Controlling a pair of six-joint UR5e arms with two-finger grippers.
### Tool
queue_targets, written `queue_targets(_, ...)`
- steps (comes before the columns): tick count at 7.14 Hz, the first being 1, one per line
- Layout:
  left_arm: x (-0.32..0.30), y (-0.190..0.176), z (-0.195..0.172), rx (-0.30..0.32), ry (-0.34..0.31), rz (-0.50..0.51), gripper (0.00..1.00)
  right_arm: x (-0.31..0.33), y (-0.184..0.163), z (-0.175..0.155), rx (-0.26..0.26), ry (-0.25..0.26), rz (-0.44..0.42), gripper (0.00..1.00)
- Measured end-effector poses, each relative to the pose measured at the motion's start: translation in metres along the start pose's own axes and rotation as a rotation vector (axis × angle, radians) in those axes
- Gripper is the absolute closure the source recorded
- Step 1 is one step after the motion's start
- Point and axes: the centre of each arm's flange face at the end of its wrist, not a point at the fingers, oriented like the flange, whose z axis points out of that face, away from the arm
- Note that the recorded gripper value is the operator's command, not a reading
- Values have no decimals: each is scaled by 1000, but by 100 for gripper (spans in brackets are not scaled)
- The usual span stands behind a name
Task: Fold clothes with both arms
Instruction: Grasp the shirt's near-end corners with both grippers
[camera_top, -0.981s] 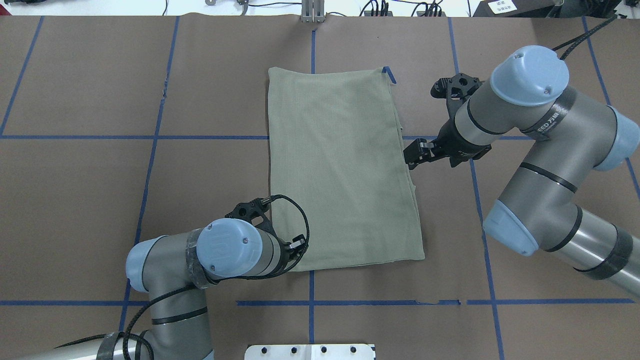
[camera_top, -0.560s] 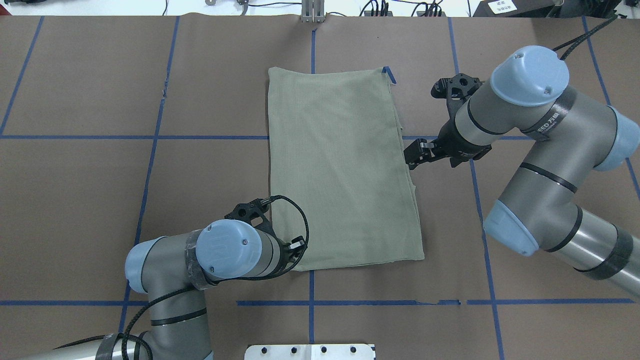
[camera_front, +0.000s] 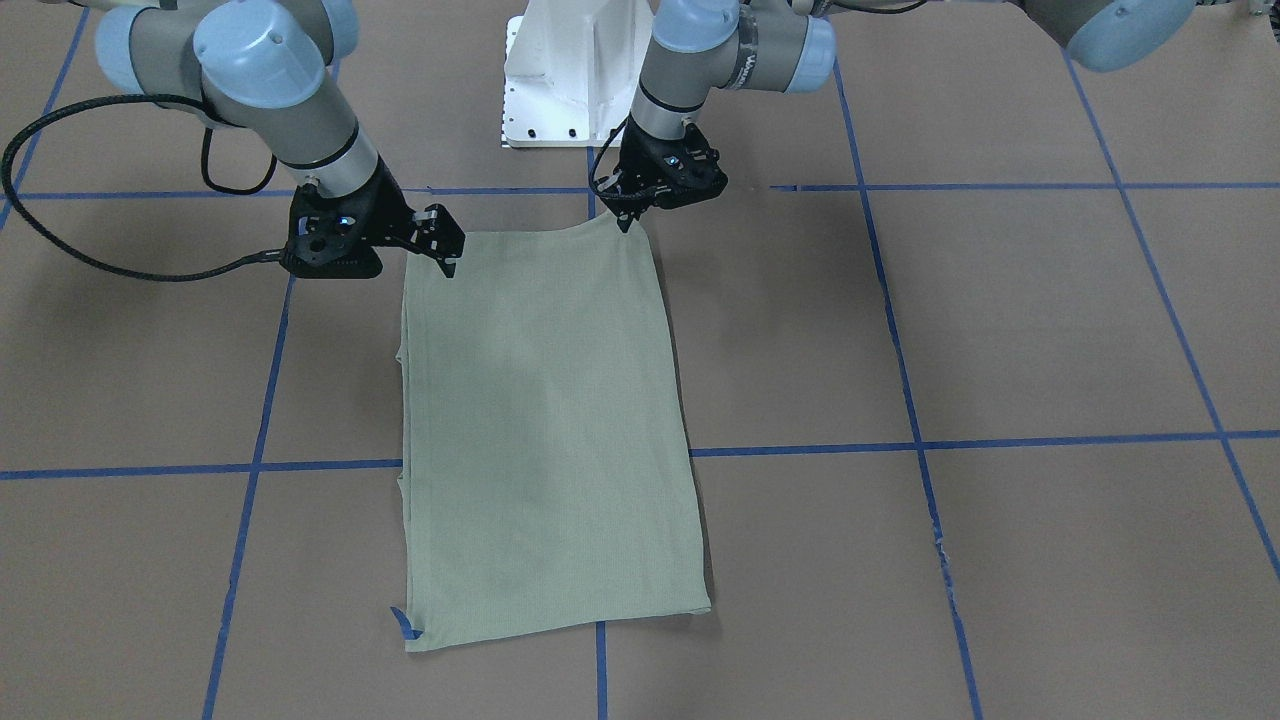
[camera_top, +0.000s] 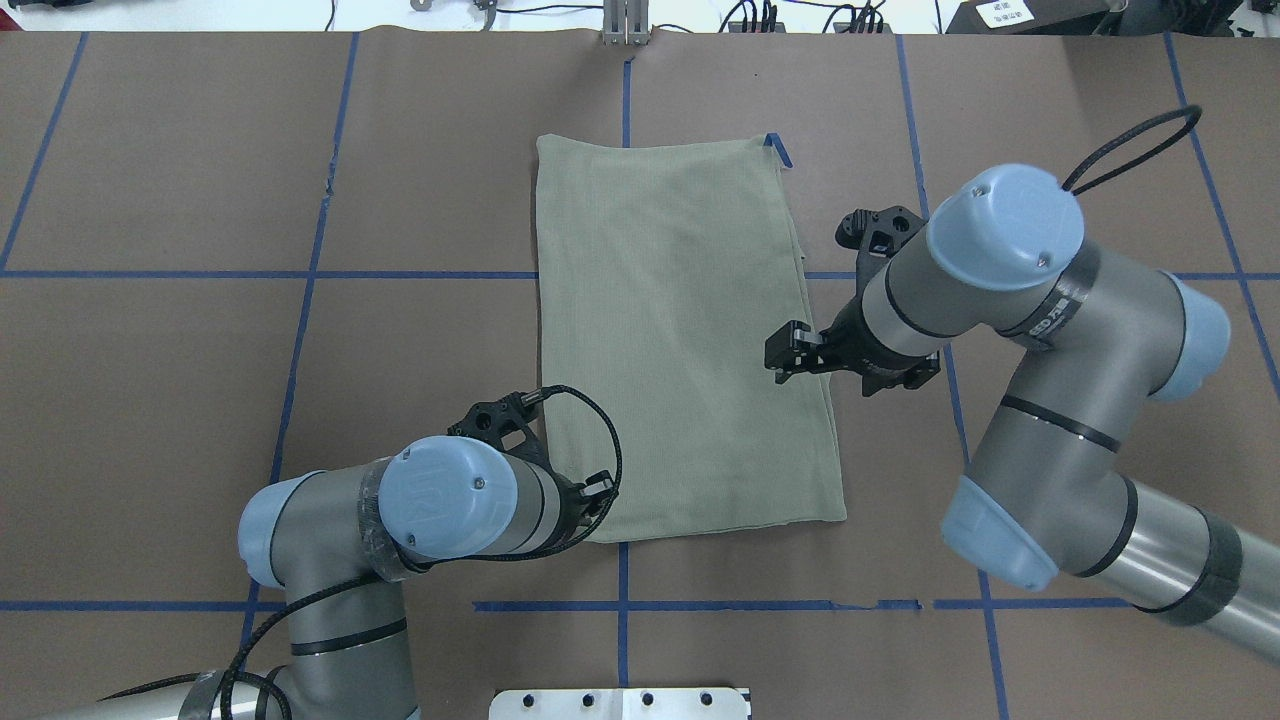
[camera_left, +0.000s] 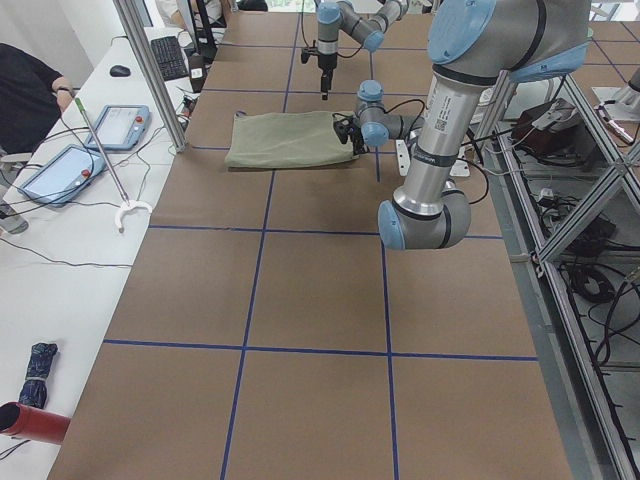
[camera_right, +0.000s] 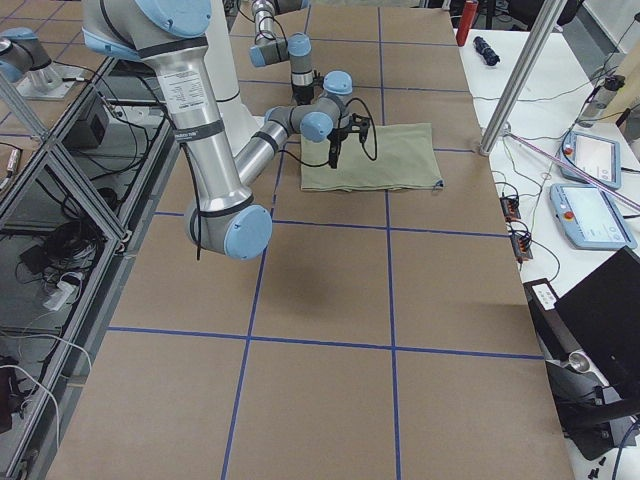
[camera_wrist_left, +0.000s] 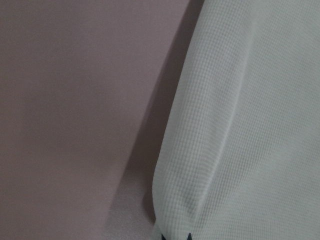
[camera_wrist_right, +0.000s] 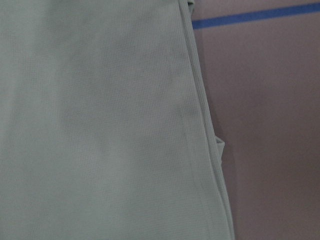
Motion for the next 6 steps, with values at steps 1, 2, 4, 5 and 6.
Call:
queue_targets(1,1,-2,-2,3,3,-2,100,-8,22,14,12,15,85,0)
queue_targets(2,1,-4,-3,5,5,0,100,-13,41,27,15,29,164,0)
queue_targets(4,1,-5,-3,7,5,13,100,-14,62,45,31,51,292,0)
queue_targets(5,1,-4,-3,6,5,16,100,-12,71,53,45,63,343,0)
queue_targets(6,1,-3,-3,4,5,18,100,-9,81,62,59,80,372,0)
